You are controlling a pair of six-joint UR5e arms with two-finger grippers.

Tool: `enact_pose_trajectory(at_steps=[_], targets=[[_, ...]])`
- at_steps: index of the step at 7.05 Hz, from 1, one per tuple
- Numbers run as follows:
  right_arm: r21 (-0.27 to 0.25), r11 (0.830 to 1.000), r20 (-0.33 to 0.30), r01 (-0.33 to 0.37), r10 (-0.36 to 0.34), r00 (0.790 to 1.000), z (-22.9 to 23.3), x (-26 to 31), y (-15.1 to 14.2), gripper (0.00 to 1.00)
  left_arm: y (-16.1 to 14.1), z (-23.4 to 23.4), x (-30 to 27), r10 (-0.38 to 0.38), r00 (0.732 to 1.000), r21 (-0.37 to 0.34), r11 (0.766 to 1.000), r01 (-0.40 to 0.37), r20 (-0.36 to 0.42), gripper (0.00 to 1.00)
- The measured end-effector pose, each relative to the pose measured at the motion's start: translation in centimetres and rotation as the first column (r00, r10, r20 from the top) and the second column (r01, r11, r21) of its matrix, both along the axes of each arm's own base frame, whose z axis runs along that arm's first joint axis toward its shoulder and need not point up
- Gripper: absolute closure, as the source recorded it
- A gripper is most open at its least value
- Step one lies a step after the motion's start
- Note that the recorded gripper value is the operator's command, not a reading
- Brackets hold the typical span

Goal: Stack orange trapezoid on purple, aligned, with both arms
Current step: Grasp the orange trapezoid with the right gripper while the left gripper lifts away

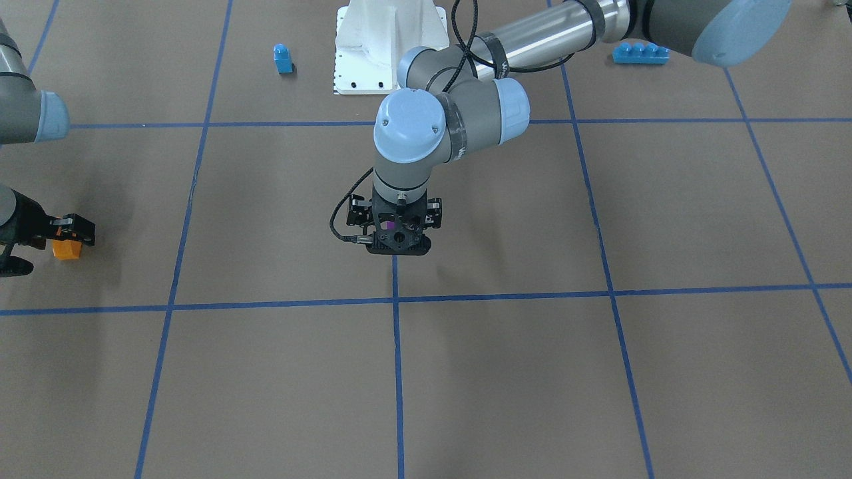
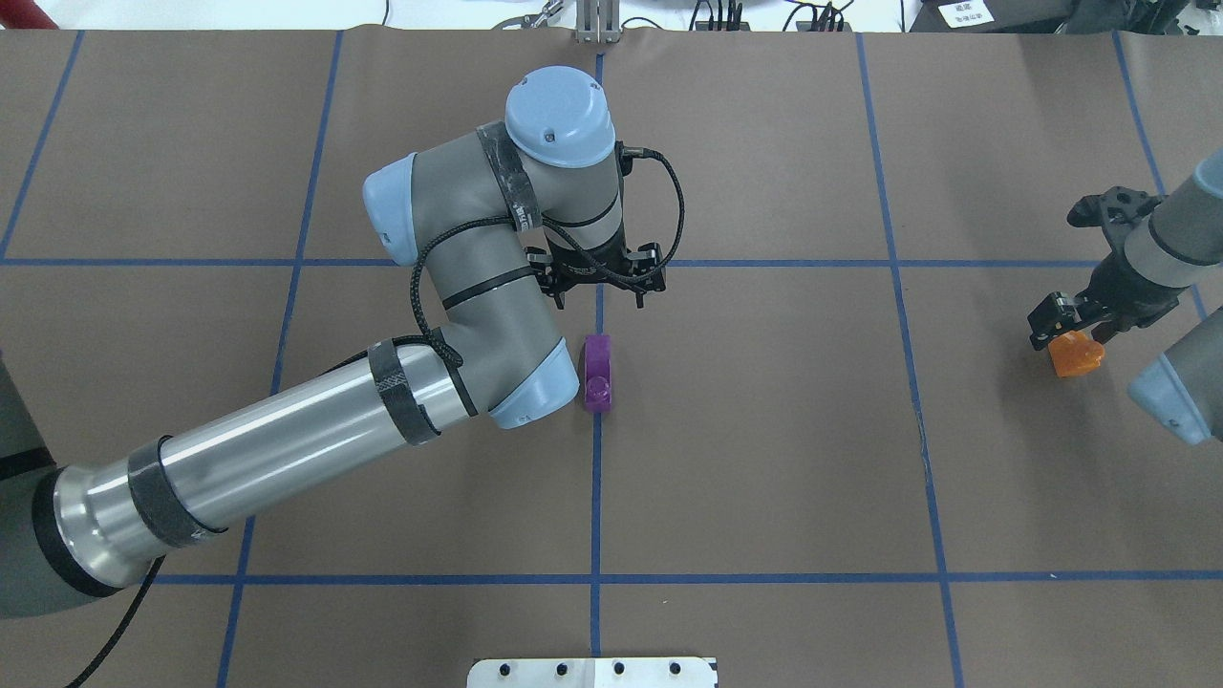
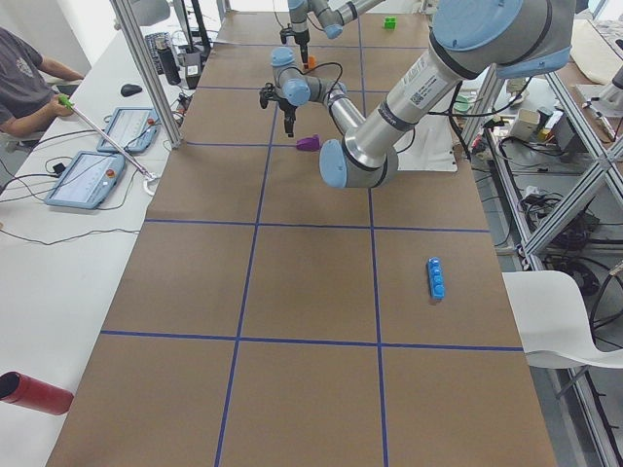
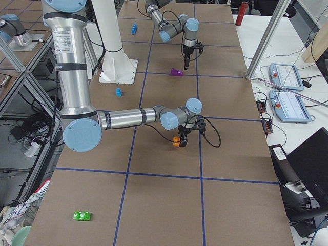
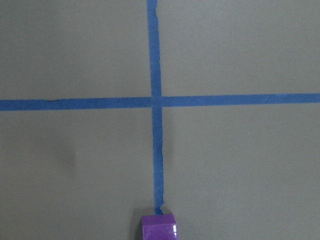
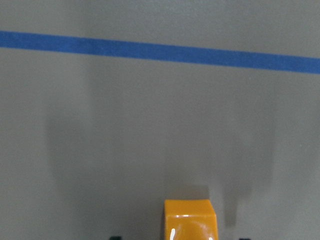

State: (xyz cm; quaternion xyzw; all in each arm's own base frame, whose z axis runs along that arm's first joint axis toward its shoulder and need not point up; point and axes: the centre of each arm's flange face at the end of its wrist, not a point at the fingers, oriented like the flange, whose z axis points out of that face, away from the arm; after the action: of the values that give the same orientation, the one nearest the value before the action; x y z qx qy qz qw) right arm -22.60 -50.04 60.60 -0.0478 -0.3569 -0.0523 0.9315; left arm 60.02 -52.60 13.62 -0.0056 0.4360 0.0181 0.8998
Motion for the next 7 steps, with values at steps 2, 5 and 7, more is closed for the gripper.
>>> enact_pose_trajectory(at_steps=[2, 5, 7], targets=[[-0.008, 1.0, -0.005, -0.001, 0.001, 1.0, 0.6, 0.7, 1.1, 1.0, 0.0, -0.1, 0.0, -0.001, 1.0, 0.0, 1.0, 0.001, -0.001, 0.0], [0.038, 0.999, 0.035, -0.02, 0.019, 0.999, -3.6, 1.0, 1.6, 1.0, -0.6, -0.3, -0.8, -0.012, 1.0, 0.003, 1.0, 0.012, -0.006, 0.0], [0.043, 0.989, 0.107, -0.139, 0.134, 0.985, -12.9, -2.4, -1.5, 1.0, -2.1, 3.3, -4.9, -0.028, 1.0, 0.025, 0.999, 0.028, 0.0, 0.0]])
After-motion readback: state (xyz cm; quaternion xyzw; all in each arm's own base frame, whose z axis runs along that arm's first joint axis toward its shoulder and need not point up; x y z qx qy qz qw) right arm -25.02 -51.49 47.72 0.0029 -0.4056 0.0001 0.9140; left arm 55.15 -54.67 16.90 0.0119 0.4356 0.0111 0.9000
